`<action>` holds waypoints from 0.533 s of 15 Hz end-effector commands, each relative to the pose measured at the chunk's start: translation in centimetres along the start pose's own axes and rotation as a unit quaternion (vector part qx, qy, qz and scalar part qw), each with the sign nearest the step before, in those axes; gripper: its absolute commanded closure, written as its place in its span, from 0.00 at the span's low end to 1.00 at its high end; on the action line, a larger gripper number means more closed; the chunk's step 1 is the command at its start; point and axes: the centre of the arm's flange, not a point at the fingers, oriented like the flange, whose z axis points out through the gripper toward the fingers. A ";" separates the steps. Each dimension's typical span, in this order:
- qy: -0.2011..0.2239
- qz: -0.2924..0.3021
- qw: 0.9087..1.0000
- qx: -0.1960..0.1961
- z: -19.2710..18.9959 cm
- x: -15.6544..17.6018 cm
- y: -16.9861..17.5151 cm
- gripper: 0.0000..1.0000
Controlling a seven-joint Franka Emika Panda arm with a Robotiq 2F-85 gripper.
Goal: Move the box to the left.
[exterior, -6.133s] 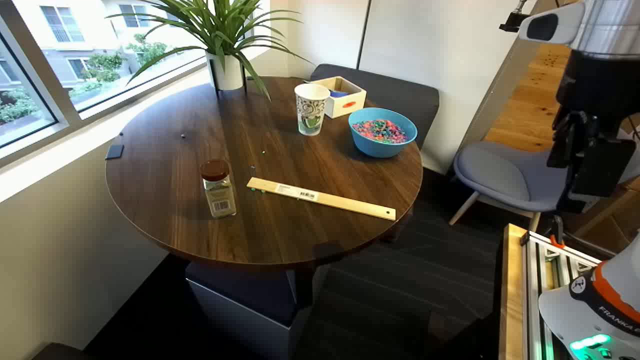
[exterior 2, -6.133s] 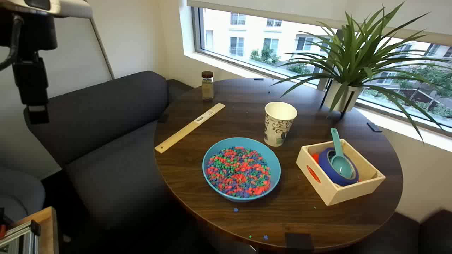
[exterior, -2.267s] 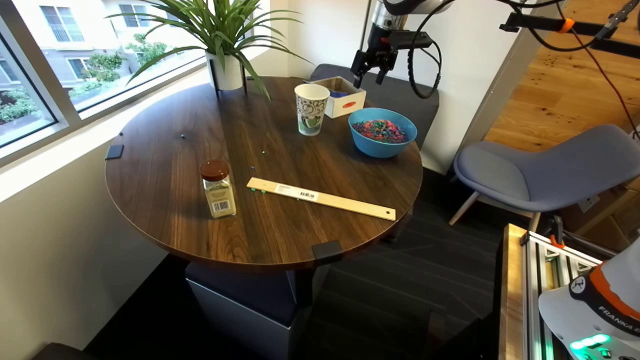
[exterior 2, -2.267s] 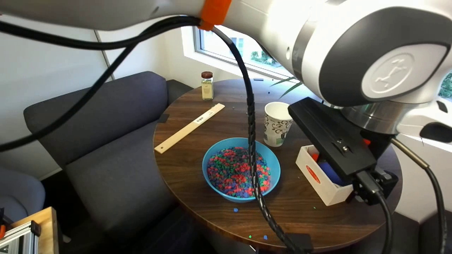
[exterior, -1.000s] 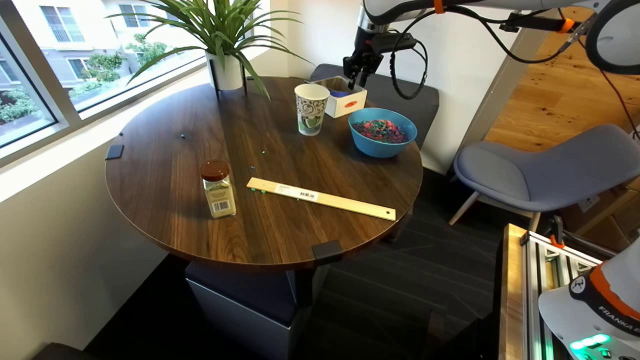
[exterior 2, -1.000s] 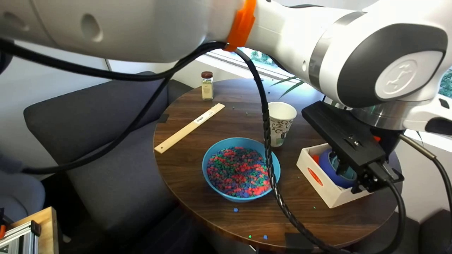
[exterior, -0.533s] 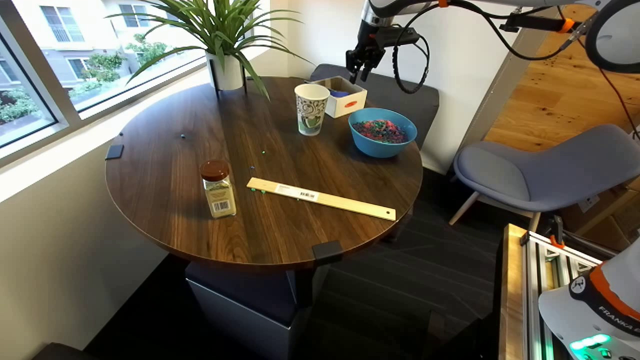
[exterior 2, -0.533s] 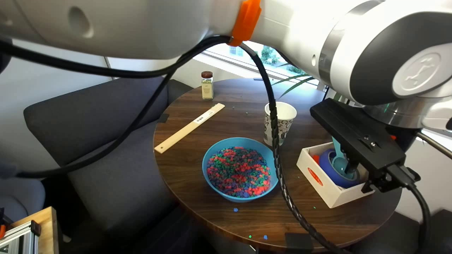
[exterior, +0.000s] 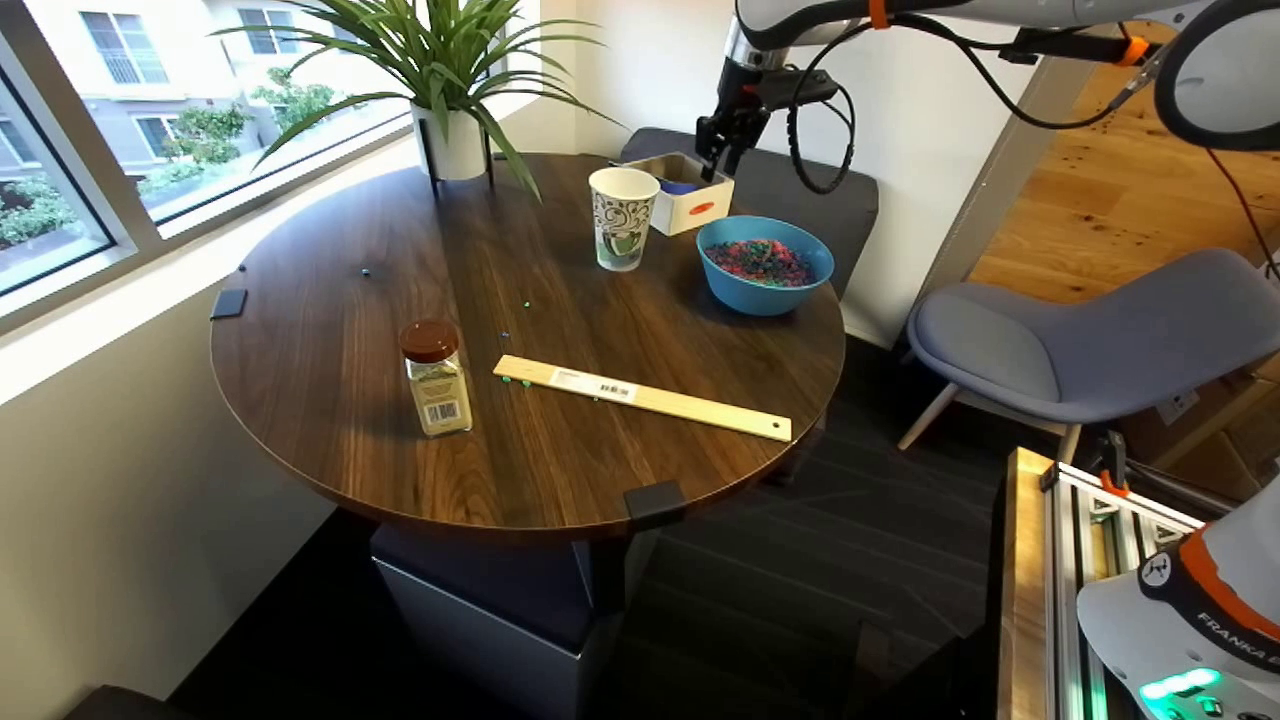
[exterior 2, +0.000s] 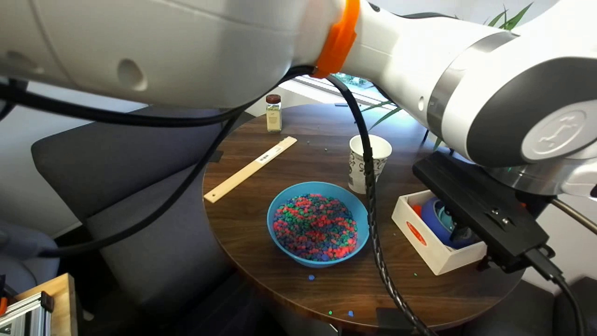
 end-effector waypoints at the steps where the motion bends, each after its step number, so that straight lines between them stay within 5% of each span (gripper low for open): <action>1: -0.001 -0.013 1.000 0.017 1.3 0.0 -0.8 0.62; 2: 0.001 -0.014 1.000 0.015 1.6 0.1 -1.2 0.64; 5: 0.001 -0.017 1.000 0.012 1.8 0.3 -1.8 0.91; 8: -0.008 -0.015 1.000 0.007 1.9 0.2 -1.6 0.98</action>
